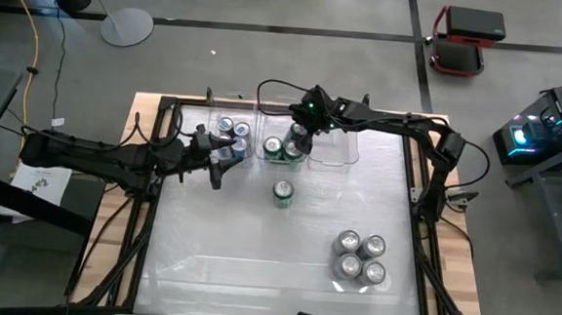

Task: Sort soda cans
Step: Put the bottom green soda can into the center transparent bin

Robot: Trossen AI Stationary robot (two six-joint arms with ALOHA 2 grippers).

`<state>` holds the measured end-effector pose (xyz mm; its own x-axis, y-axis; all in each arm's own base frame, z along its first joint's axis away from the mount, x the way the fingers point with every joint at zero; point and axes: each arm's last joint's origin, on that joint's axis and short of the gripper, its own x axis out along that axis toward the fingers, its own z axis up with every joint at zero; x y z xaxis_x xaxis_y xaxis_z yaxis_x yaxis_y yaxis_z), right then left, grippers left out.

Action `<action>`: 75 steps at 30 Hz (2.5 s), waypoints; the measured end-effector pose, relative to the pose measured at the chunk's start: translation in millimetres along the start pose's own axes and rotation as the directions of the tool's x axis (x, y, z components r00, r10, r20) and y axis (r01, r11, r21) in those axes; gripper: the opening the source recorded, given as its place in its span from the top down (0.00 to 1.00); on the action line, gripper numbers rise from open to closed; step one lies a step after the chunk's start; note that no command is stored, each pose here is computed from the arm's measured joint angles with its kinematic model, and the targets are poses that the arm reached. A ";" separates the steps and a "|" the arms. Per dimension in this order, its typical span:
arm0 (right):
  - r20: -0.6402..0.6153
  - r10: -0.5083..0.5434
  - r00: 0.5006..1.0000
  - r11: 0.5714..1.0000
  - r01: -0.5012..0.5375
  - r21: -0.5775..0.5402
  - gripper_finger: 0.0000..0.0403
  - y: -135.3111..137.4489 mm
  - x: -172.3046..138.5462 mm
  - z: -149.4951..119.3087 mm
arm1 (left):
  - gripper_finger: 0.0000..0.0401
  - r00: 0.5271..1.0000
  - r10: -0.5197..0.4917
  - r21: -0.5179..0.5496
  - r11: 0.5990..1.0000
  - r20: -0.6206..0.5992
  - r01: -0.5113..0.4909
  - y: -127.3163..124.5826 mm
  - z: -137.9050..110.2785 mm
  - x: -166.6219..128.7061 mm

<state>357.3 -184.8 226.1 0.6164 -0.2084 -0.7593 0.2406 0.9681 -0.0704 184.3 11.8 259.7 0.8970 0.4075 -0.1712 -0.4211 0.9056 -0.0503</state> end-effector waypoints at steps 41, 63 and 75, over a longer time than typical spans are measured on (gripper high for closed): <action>-0.002 -0.016 1.000 1.000 0.016 -0.015 0.14 -11.8 -10.6 9.1 | 0.37 1.000 -0.001 0.002 1.000 -0.004 0.001 0.0 -0.4 0.0; 0.084 0.061 0.995 0.997 -0.064 0.033 0.14 -8.1 6.6 18.7 | 0.37 1.000 -0.002 0.003 1.000 -0.004 0.002 0.0 -0.4 0.0; 0.104 0.045 0.994 0.999 -0.043 -0.022 0.20 -4.0 13.8 21.3 | 0.37 1.000 -0.001 0.003 1.000 -0.004 0.001 0.0 -0.4 0.0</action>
<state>380.8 -194.4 229.7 0.7013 -0.1776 -0.6904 0.1969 0.9791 -0.0518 184.2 11.7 259.3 0.8970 0.4057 -0.1755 -0.4194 0.9065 -0.0480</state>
